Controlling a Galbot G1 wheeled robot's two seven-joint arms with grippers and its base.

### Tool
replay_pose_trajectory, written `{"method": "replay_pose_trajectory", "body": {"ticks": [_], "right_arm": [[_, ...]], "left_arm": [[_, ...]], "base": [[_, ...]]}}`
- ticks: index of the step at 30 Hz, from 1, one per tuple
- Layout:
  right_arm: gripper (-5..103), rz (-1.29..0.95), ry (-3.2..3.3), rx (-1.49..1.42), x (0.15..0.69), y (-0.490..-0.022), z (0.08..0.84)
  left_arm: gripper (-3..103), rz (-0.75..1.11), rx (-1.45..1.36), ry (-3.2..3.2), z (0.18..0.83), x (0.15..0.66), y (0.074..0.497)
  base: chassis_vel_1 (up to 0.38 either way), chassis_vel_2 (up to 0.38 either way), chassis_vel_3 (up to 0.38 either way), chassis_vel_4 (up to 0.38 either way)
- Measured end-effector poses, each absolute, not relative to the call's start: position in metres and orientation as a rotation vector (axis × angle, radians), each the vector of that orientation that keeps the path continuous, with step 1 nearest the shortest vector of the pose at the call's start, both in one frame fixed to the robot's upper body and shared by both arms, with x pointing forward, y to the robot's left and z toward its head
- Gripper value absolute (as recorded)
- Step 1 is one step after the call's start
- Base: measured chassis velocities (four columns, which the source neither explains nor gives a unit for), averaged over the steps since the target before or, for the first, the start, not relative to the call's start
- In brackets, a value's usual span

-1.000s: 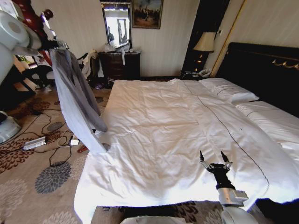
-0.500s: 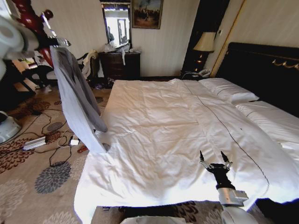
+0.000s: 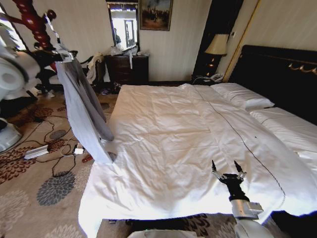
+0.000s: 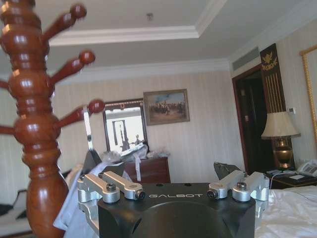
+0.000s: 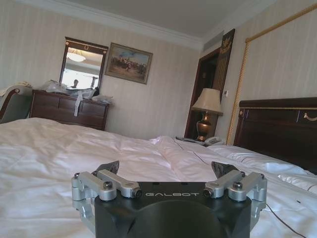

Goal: Pick up the clothes from the bed and hang them on the clothes hanger.

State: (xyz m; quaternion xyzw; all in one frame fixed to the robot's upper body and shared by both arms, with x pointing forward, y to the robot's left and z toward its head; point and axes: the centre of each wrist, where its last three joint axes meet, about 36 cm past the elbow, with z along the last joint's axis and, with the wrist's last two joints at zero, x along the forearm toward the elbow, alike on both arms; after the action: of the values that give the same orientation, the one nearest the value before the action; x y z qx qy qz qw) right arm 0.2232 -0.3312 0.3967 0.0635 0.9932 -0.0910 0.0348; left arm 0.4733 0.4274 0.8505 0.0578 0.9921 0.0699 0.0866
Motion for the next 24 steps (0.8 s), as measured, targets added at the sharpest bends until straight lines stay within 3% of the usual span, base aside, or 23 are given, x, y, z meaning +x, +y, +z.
{"method": "replay_pose_trajectory", "body": {"ticks": [7, 14, 24], "right_arm": [[100, -0.28, 3.053, 0.195, 0.223, -0.331, 0.397], [100, -0.28, 3.053, 0.195, 0.223, -0.331, 0.397], [100, -0.28, 3.053, 0.195, 0.223, -0.331, 0.397]], "left_arm": [[100, 0.272, 0.235, 2.914, 0.826, 0.434, 0.408], [100, 0.172, 0.42, 2.875, 0.781, 0.442, 0.37], [100, 0.039, 0.428, 2.871, 0.693, 0.444, 0.352]], "base": [[0.0, 0.0, 0.0, 0.0], [0.0, 0.0, 0.0, 0.0], [0.0, 0.0, 0.0, 0.0]]}}
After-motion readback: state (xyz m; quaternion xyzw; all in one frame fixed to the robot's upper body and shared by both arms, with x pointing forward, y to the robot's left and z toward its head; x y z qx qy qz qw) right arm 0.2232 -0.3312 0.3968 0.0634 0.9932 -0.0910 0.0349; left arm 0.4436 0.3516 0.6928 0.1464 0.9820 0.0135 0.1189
